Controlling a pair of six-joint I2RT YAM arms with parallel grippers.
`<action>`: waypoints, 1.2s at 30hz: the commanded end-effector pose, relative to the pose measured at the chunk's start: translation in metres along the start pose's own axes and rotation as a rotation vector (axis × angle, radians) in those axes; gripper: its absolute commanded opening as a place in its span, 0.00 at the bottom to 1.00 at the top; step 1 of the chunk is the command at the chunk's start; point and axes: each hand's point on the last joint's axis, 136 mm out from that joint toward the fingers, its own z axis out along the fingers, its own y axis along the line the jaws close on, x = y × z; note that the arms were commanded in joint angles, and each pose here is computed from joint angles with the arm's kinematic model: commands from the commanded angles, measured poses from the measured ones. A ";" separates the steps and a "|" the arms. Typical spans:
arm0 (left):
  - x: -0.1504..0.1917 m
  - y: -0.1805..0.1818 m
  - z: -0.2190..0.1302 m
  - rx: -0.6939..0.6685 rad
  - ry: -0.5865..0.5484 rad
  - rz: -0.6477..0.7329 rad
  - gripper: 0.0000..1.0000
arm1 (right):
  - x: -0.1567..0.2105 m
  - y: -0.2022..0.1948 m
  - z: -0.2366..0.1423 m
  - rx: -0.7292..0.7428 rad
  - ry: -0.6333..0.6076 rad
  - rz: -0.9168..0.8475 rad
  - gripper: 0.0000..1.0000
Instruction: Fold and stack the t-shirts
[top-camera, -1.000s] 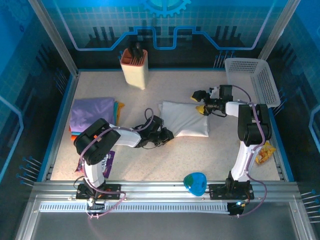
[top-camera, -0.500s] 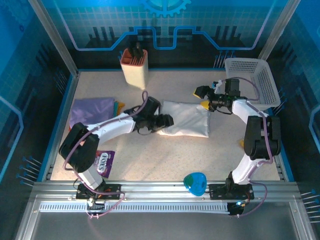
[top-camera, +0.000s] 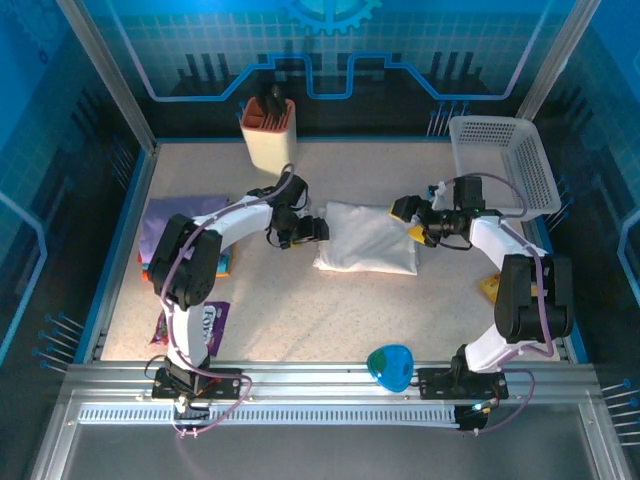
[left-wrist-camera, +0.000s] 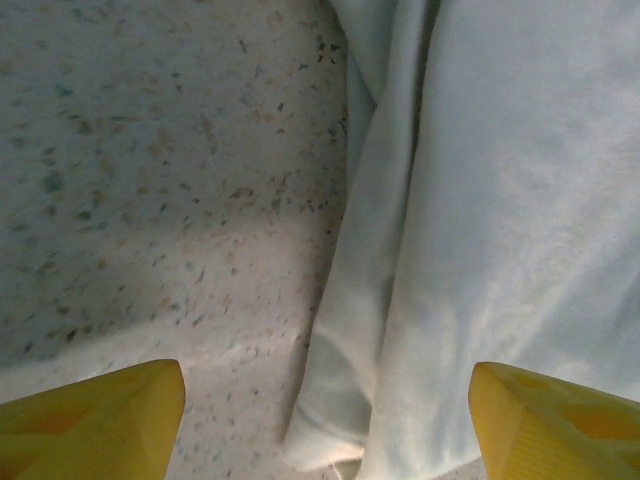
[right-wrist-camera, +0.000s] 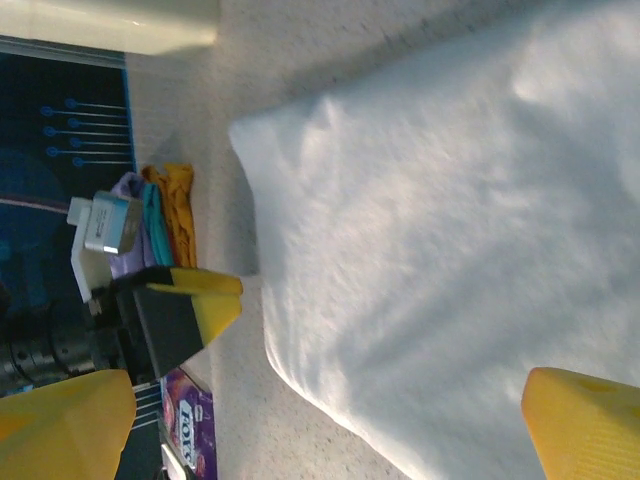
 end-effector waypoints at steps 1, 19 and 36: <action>-0.011 -0.016 0.005 0.051 0.009 0.046 0.76 | 0.012 -0.007 -0.007 -0.001 0.008 0.008 1.00; -0.008 -0.051 0.054 0.083 0.102 0.065 0.60 | 0.021 -0.029 -0.008 -0.023 0.026 0.080 0.99; 0.001 -0.040 0.065 0.061 0.117 0.093 0.10 | 0.018 -0.028 -0.019 -0.039 0.006 0.093 0.98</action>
